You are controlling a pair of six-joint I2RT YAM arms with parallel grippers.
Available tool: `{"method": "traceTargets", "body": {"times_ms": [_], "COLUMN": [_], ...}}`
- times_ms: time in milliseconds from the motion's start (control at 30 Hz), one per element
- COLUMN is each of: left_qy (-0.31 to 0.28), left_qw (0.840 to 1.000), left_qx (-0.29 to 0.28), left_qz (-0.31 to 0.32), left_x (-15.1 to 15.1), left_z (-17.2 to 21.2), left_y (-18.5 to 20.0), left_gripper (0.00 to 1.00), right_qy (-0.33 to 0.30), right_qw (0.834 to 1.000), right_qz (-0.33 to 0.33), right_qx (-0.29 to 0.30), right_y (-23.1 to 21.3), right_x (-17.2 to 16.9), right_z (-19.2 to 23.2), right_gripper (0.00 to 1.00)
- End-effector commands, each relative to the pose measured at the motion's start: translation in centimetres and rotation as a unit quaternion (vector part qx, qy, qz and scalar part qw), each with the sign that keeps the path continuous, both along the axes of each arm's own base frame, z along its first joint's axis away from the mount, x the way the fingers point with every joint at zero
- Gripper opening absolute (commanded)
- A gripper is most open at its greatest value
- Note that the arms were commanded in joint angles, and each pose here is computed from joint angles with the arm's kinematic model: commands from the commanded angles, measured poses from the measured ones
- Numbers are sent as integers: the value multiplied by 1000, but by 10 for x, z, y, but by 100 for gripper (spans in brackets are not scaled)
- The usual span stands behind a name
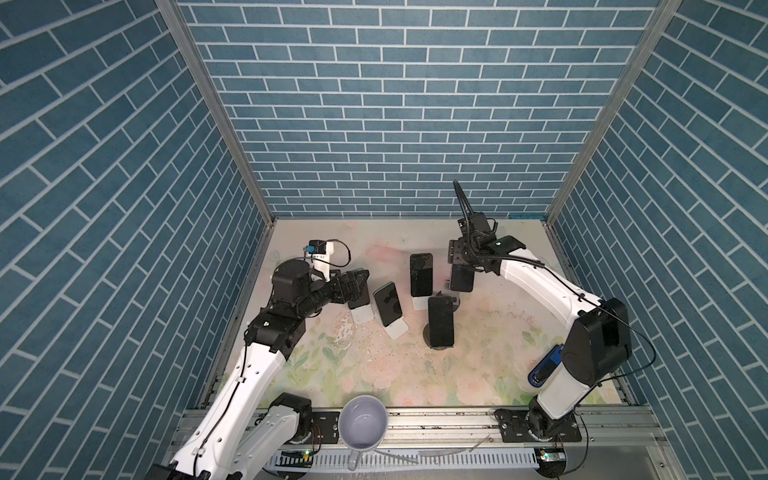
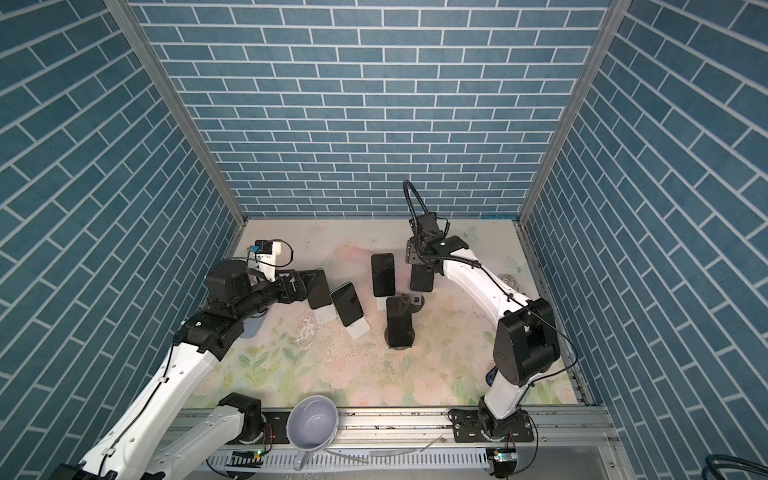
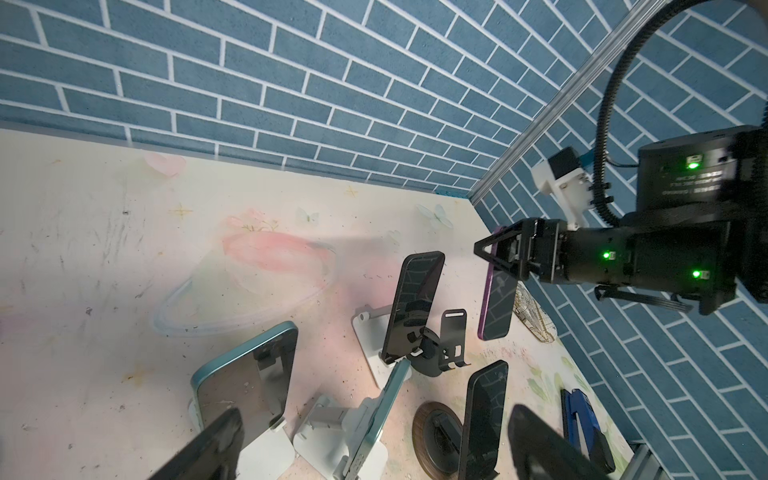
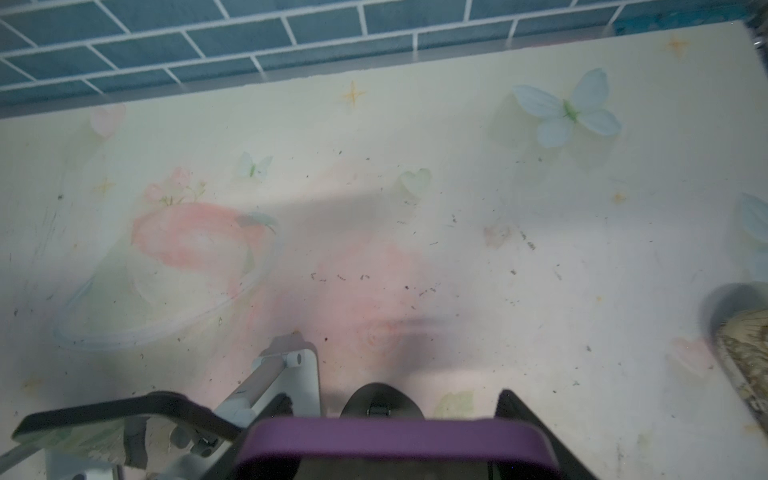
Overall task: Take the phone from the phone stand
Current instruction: 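Close the right gripper on the purple-framed phone and lift it off the stand, then carry the purple-framed phone with the right gripper away from the stands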
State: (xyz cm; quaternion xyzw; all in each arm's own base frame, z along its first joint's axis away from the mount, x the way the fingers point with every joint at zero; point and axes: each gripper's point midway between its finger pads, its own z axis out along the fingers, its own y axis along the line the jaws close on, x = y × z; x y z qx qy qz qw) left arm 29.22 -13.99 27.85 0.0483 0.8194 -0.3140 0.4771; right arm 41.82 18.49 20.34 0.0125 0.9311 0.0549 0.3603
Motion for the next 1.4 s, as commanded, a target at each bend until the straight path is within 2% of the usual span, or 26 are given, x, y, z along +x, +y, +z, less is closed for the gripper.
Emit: {"method": "traceTargets", "body": {"times_ms": [0, 200, 367, 733, 1133, 1367], "left_qy": [1, 4, 5, 10, 6, 7], "left_qw": [1000, 1000, 1000, 1000, 1000, 1000], "left_qx": [6, 3, -5, -1, 6, 11], "left_qz": [0, -2, -2, -4, -2, 5], "left_x": [-2, -1, -1, -3, -7, -9], "left_z": [-2, -3, -4, -6, -6, -5], "left_y": [1, -1, -2, -1, 1, 4], "left_gripper": [100, 100, 100, 100, 100, 100], "right_qy": [-11, 31, 67, 122, 118, 138], "right_qw": [999, 996, 993, 988, 988, 985], "right_qz": [-38, -81, -81, -33, 30, 45], "right_qx": [-19, -22, -52, -90, -95, -91], "right_y": [-40, -92, -108, -96, -71, -61], "right_x": [0, -6, -10, 20, 70, 83], "right_z": [6, -34, -71, -130, -147, -166], "right_gripper": [32, 32, 32, 33, 38, 43]}}
